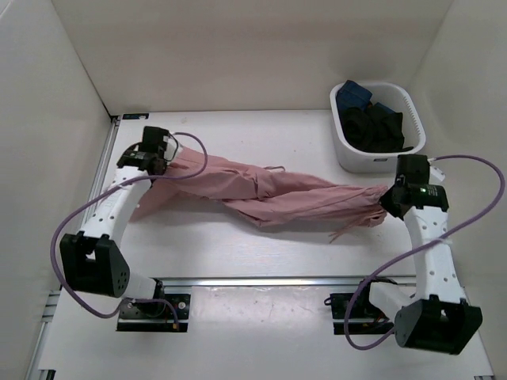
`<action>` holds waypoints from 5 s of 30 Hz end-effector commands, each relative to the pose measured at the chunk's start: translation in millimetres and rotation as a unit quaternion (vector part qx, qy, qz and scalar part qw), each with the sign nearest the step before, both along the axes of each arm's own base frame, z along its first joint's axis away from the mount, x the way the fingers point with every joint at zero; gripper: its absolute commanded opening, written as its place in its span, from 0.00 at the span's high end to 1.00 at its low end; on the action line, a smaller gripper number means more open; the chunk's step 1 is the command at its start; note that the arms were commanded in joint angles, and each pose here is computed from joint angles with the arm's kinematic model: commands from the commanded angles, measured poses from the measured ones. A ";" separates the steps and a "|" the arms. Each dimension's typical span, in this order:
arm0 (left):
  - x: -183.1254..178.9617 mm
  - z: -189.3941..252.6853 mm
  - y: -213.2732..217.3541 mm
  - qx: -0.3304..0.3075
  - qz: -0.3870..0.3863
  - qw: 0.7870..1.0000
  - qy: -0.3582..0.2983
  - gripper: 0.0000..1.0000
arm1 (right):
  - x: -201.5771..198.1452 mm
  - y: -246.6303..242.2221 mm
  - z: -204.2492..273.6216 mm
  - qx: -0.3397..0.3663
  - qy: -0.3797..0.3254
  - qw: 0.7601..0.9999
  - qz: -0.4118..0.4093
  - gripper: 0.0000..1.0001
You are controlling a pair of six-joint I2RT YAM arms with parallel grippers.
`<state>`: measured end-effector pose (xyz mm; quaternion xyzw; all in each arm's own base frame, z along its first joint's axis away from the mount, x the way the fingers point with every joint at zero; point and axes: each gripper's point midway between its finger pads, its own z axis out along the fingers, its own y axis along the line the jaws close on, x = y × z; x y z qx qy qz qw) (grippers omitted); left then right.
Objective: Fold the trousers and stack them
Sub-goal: Flatten the trousers out
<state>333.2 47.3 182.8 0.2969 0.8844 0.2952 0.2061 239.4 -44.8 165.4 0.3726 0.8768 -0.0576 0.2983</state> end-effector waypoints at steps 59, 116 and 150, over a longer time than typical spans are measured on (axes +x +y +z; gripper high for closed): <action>-149.0 -106.9 61.4 -0.025 0.033 0.969 0.243 0.72 | -24.8 3.8 -60.3 0.183 -0.017 0.980 -0.080 0.12; -113.6 -143.7 33.5 -0.153 0.189 0.949 0.199 0.77 | 115.9 133.3 -53.1 0.027 0.115 0.979 0.168 0.37; -110.3 -35.3 148.5 -0.131 0.304 0.943 0.042 0.86 | 41.0 83.9 -23.4 -0.109 0.059 0.990 0.066 1.00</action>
